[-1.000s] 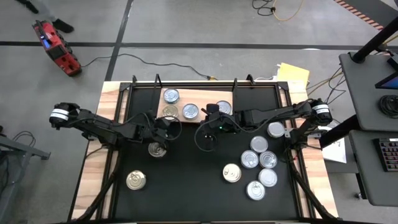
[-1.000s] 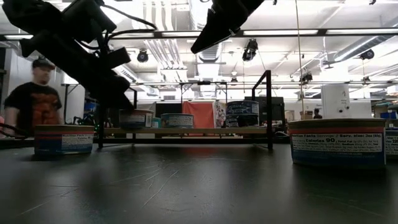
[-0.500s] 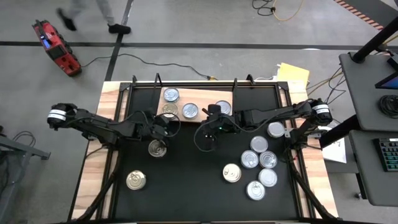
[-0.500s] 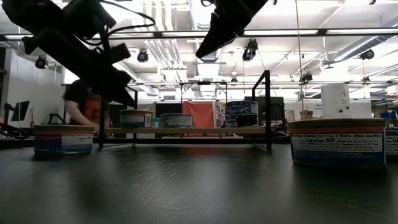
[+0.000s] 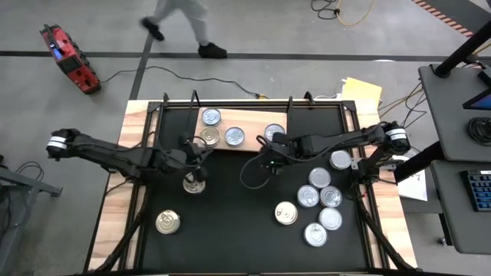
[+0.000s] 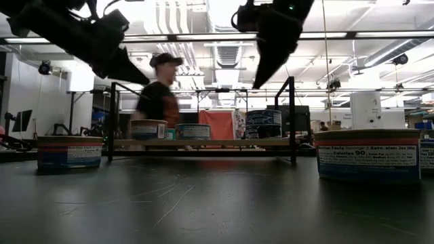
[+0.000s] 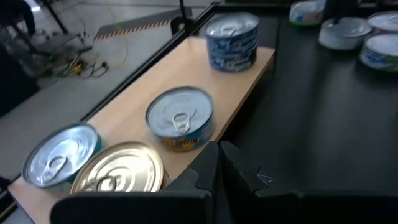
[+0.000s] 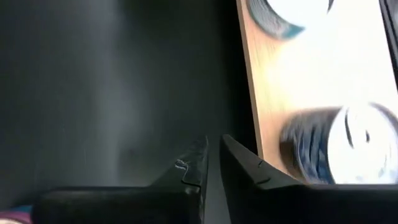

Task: Stack canned seafood by type on shelf
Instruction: Stack the blue tuna can on top of the other blue tuna can on the shelf

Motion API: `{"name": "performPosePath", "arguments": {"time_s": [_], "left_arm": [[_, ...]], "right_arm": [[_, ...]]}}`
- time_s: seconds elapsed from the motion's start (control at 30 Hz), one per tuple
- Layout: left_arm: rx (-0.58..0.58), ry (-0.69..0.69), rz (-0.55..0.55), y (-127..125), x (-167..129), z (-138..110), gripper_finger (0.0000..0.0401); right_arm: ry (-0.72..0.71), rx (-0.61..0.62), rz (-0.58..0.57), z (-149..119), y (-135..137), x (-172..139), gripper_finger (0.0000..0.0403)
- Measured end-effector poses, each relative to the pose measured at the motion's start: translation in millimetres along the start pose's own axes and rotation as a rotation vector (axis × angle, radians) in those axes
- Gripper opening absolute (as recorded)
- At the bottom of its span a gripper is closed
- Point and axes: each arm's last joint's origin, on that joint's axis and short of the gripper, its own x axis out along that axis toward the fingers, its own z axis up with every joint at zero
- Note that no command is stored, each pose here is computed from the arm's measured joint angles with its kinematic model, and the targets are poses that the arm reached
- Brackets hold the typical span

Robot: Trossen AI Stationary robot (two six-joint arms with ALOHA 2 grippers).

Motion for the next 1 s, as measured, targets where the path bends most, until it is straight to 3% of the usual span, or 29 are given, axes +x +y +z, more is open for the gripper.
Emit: {"name": "performPosePath", "arguments": {"time_s": [0.17, 0.33, 1.0], "left_arm": [[0.021, -0.043, -0.018, 2.4, -9.0, 5.2, 0.0000], [0.026, -0.069, -0.021, 5.2, -13.6, 8.4, 0.0000], [0.040, -0.054, -0.019, 3.7, -10.9, 6.6, 0.0000]], "right_arm": [[0.083, 0.084, -0.058, -11.2, -2.8, -8.7, 0.0015], [0.176, 0.167, -0.239, -24.4, -14.9, -14.6, 0.0010], [0.227, 0.175, -0.353, -27.0, -42.4, -11.3, 0.0012]]}}
